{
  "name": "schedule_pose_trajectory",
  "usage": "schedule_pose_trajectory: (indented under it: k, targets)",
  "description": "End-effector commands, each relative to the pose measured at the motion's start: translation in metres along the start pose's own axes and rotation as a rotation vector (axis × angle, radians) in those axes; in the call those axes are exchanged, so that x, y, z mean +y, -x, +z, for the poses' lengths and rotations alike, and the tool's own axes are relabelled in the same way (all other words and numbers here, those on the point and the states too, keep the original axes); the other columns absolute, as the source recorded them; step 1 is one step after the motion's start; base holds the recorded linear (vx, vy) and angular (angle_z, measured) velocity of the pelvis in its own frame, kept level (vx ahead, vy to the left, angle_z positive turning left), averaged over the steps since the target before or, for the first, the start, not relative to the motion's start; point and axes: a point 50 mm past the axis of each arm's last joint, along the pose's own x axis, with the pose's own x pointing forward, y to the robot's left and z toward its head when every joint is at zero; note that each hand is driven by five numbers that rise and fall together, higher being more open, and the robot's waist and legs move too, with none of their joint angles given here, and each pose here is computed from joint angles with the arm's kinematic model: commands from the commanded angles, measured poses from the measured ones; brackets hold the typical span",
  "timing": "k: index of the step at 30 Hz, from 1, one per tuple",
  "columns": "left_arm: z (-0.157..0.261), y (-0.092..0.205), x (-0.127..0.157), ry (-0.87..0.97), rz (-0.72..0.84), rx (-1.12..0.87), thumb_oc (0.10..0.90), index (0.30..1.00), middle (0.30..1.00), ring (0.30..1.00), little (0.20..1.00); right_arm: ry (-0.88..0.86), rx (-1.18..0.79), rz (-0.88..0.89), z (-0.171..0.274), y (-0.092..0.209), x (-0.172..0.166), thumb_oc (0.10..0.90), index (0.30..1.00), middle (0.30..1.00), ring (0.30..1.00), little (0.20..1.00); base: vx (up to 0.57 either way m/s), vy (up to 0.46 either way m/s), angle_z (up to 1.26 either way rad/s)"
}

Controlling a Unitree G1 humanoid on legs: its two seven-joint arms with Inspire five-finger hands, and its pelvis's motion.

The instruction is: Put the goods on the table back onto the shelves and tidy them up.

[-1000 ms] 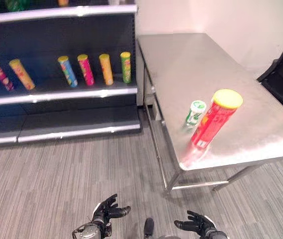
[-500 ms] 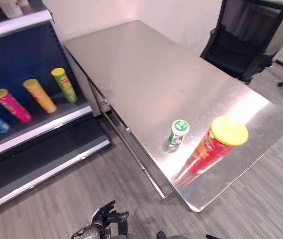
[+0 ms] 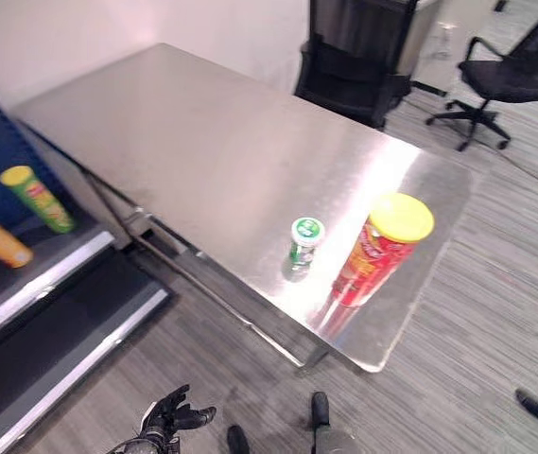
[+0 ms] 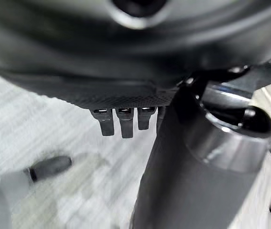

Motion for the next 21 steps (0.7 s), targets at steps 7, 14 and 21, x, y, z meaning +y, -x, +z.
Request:
schedule_pose_trajectory:
  k: [7,14,21]
  targets:
    - [0.015,-0.002,-0.007,-0.019,-0.067,-0.089,0.8,0.9,0.9,0.9,0.9,-0.312,-1.286,0.392,0.27,0.087,0.031,0.8,0.9,0.9,0.9,0.9,0.06,-0.123,-0.17]
    - [0.002,0.002,-0.022,-0.06,-0.134,-0.06,0.8,0.9,0.9,0.9,0.9,-0.669,-1.551,0.876,0.323,0.153,0.058,0.8,0.9,0.9,0.9,0.9,0.03,-0.093,0.01]
    - [-0.013,0.007,-0.018,-0.079,-0.127,-0.012,0.8,0.9,0.9,0.9,0.9,-0.69,-1.539,1.265,0.332,0.185,0.087,0.8,0.9,0.9,0.9,0.9,0.0,-0.038,0.02]
